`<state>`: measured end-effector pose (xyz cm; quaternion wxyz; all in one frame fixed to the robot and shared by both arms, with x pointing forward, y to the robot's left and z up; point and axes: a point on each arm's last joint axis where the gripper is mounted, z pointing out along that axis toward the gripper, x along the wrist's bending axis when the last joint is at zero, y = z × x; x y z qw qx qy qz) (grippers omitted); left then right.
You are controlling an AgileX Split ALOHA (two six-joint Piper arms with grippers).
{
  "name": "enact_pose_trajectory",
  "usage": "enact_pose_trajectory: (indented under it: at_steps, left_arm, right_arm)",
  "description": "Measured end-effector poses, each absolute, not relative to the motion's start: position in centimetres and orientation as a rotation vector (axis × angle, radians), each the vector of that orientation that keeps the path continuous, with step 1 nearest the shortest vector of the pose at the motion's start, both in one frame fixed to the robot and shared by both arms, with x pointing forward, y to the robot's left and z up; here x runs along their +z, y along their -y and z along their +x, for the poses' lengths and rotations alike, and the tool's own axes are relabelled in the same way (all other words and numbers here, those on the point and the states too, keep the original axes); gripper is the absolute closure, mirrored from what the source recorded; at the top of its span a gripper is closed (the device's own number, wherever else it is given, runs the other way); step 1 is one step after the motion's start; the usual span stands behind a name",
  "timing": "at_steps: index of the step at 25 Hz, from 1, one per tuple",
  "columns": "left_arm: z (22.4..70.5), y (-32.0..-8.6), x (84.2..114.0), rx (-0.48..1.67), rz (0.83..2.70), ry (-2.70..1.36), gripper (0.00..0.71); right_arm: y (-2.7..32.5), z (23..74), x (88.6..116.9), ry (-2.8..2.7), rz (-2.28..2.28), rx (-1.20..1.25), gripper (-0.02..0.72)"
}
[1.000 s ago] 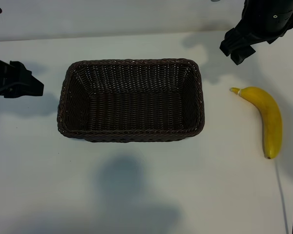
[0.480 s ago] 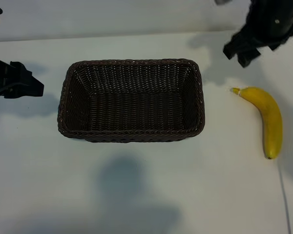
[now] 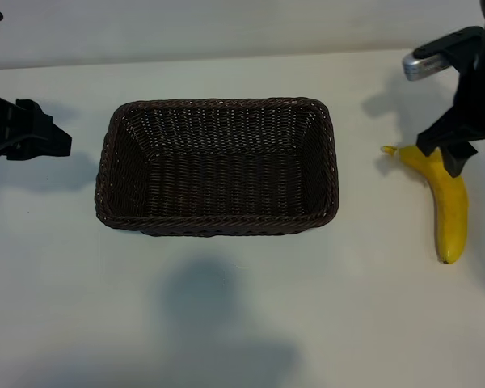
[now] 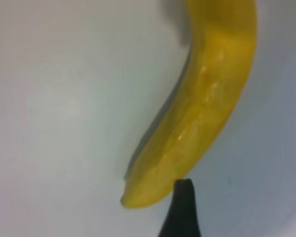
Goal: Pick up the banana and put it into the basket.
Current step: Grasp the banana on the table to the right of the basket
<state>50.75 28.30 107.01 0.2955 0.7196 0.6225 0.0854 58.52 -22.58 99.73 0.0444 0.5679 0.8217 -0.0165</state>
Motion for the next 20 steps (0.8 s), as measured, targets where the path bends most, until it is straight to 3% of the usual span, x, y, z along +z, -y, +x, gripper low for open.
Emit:
enact_pose_trajectory:
  at_steps: [7, 20]
  left_arm:
    - [50.8, -28.3, 107.0, 0.23, 1.914, -1.656, 0.113]
    - [50.8, -28.3, 107.0, 0.232, 1.913, -1.656, 0.113]
  right_arm:
    - [22.0, 59.3, 99.2, -2.496, 1.745, 0.192, 0.095]
    - [21.8, 60.9, 95.0, -2.491, 1.71, 0.184, 0.098]
